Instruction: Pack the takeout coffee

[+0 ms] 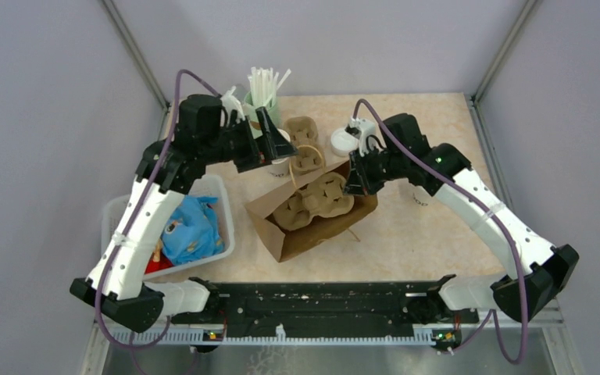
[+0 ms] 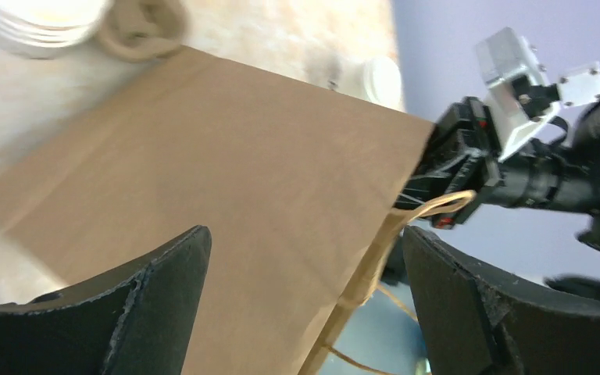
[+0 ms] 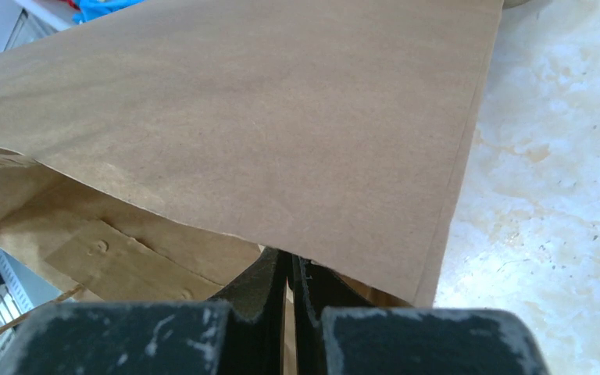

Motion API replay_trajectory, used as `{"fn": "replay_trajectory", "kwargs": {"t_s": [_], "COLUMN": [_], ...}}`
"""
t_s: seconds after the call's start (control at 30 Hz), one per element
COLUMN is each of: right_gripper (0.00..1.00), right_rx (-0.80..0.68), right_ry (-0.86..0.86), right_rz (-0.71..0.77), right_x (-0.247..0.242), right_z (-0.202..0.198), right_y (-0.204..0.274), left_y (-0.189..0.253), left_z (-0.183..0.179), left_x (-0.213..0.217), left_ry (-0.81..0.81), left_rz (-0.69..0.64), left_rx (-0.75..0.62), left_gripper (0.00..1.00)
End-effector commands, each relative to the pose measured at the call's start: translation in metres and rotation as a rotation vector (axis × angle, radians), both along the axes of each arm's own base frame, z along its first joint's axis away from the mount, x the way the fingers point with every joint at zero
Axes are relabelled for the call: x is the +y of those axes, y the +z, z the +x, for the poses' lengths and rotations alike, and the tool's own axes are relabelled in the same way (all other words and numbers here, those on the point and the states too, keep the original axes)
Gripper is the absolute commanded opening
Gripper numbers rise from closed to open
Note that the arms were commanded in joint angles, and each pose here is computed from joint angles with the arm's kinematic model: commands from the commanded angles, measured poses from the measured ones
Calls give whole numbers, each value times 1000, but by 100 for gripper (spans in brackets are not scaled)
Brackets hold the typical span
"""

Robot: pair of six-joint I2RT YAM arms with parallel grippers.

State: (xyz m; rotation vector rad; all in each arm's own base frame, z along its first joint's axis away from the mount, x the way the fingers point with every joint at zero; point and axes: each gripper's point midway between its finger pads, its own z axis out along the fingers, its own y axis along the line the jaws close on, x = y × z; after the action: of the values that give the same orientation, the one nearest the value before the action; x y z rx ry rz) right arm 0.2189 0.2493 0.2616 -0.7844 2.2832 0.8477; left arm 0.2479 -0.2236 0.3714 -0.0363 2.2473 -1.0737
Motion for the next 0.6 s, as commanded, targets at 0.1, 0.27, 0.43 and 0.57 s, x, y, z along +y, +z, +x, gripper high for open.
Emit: {"fn": "replay_trajectory", "kwargs": {"t_s": [0.1, 0.27, 0.43, 0.57], "right_gripper": [0, 0, 0, 0], "right_rx": [38, 75, 89, 85], "right_ry": [-87, -134, -138, -120], "right_rz": [-22, -22, -8, -5], "right_x": [9, 11, 14, 15], "right_z": [20, 24, 24, 22], "right_y": [18, 22, 26, 29], "left_y": [-53, -109, -133, -169], "left_z": [-19, -33, -33, -35], "left_x": [122, 162, 178, 147], "left_ry": [513, 647, 680, 535], "left_rz": [428, 538, 537, 400], "left_rx": [165, 339, 396, 474], "left_gripper": [97, 94, 85, 69]}}
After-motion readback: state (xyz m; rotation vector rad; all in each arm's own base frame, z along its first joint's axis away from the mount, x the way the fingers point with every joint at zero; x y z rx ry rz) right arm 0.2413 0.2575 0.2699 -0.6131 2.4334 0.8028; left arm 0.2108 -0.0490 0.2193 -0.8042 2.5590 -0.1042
